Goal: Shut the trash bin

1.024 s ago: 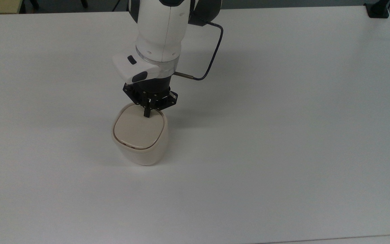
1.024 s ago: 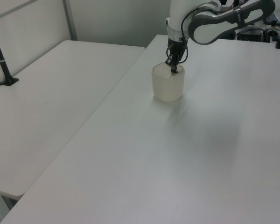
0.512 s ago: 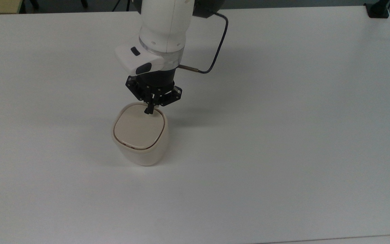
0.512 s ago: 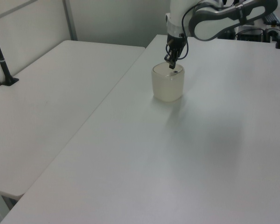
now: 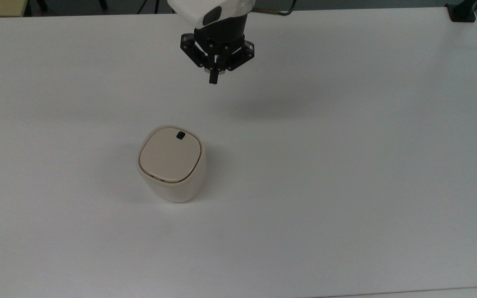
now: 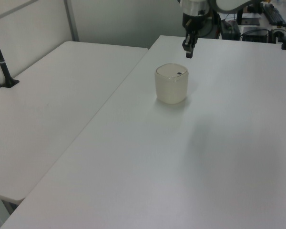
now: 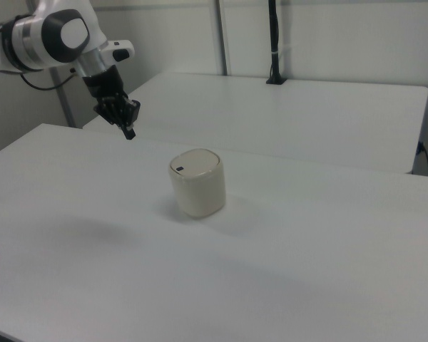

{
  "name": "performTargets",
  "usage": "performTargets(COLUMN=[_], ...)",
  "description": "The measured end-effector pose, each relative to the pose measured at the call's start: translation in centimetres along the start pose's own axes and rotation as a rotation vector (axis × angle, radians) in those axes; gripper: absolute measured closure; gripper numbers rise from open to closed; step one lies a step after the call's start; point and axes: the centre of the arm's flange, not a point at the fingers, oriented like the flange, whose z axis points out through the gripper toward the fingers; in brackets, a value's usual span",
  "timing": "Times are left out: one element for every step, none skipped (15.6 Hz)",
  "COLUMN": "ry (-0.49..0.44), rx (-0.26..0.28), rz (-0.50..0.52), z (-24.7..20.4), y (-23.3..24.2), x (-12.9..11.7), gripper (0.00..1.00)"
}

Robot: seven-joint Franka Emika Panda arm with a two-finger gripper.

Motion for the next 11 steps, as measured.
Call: performTargets(ry=[-0.007, -0.009, -0.014, -0.024, -0.036, -0.051, -0.064, -0.076, -0.083, -0.085, -0.087], rx=[0.021, 0.042, 0.067, 0.087, 0.105, 0.121, 0.132, 0.138, 0.141, 0.141, 0.141], rz=[-0.015, -0.028, -0.042, -0.053, -0.059, -0.063, -0.059, -0.053, -0.044, -0.039, -0.036], z=[-0.6, -1.2, -1.8, -2.2, -2.6, -3.0, -3.4, -3.6, -3.7, -3.8, -3.7], y=[0.1, 0.3, 0.6, 1.0, 1.6, 2.5, 3.5, 4.6, 5.4, 5.9, 6.2], x=[-0.4, -0.6, -0.9, -1.3, -1.6, -2.0, -2.4, -2.7, -2.9, -3.0, -3.0], gripper=[0.98, 0.98, 0.98, 0.98, 0.98, 0.97, 0.96, 0.96, 0.89, 0.86, 0.86])
